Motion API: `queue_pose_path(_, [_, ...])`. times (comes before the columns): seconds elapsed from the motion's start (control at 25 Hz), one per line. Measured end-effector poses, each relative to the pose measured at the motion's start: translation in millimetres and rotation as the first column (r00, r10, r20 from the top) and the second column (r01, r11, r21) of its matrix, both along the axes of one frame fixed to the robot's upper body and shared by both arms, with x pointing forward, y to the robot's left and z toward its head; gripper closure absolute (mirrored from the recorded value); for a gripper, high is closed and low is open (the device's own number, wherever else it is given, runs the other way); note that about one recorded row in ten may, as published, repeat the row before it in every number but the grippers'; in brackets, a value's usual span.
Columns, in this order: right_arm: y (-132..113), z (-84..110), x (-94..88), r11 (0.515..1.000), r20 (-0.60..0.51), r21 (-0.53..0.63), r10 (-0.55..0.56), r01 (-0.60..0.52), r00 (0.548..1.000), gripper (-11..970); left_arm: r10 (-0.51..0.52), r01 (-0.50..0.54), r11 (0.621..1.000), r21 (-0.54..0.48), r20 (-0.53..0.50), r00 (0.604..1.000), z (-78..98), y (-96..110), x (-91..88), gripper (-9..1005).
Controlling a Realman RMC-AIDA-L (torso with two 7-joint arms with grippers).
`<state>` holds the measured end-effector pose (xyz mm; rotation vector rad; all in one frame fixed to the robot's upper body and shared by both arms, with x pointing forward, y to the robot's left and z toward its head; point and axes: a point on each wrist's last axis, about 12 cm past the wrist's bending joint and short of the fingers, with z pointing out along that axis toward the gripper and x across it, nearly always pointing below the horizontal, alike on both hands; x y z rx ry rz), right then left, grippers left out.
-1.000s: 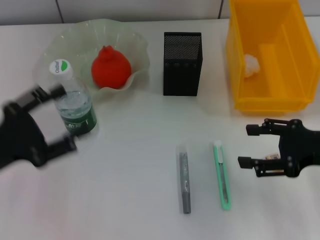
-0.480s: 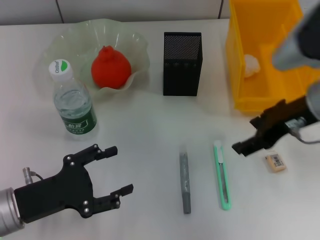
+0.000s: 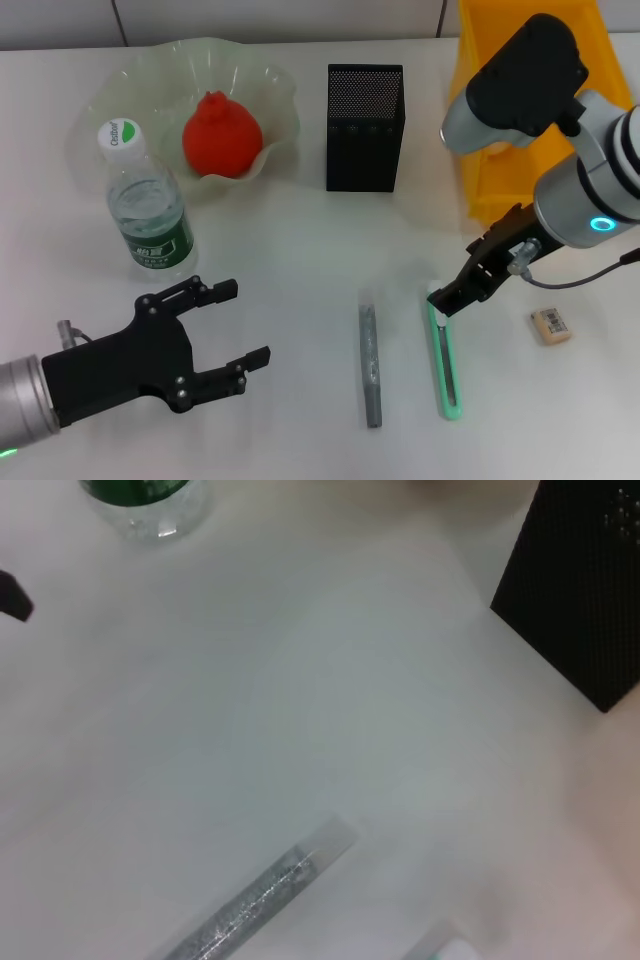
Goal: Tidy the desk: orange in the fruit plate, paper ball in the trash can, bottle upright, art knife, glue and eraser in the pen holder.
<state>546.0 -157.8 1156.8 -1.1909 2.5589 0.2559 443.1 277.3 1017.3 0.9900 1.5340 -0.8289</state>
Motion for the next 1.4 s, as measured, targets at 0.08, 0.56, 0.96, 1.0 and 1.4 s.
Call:
queue_pose_path(0.08, [0, -2.7, 1.4, 1.0, -0.009, -0.001, -0.005, 0.005, 1.0, 151, -0.002, 0.002, 1.0, 0.002, -0.004, 1.0, -0.5, -1, 0.6, 194])
queue_pose_path(0.56, [12, -19.4, 5.2, 1.0, -0.035, -0.018, -0.02, 0.019, 0.999, 163, -0.003, 0.003, 1.0, 0.004, 0.003, 1.0, -1.5, 0, -2.2, 194])
queue_pose_path(0.96, [12, -28.0, 8.1, 0.999, -0.041, -0.02, -0.038, 0.037, 0.998, 226, -0.004, 0.004, 1.0, 0.006, 0.004, 1.0, -1.7, 0, -2.3, 194])
queue_pose_path(1.0, [12, -28.4, 8.4, 0.999, -0.039, -0.019, -0.038, 0.038, 0.998, 233, -0.004, 0.004, 1.0, 0.006, 0.004, 1.0, -1.6, 0, -2.2, 194])
queue_pose_path(1.4, [16, -35.3, 11.9, 0.999, -0.071, -0.02, -0.039, 0.038, 0.997, 328, -0.004, 0.004, 1.0, 0.004, 0.003, 1.0, -1.7, 0, -3.0, 194])
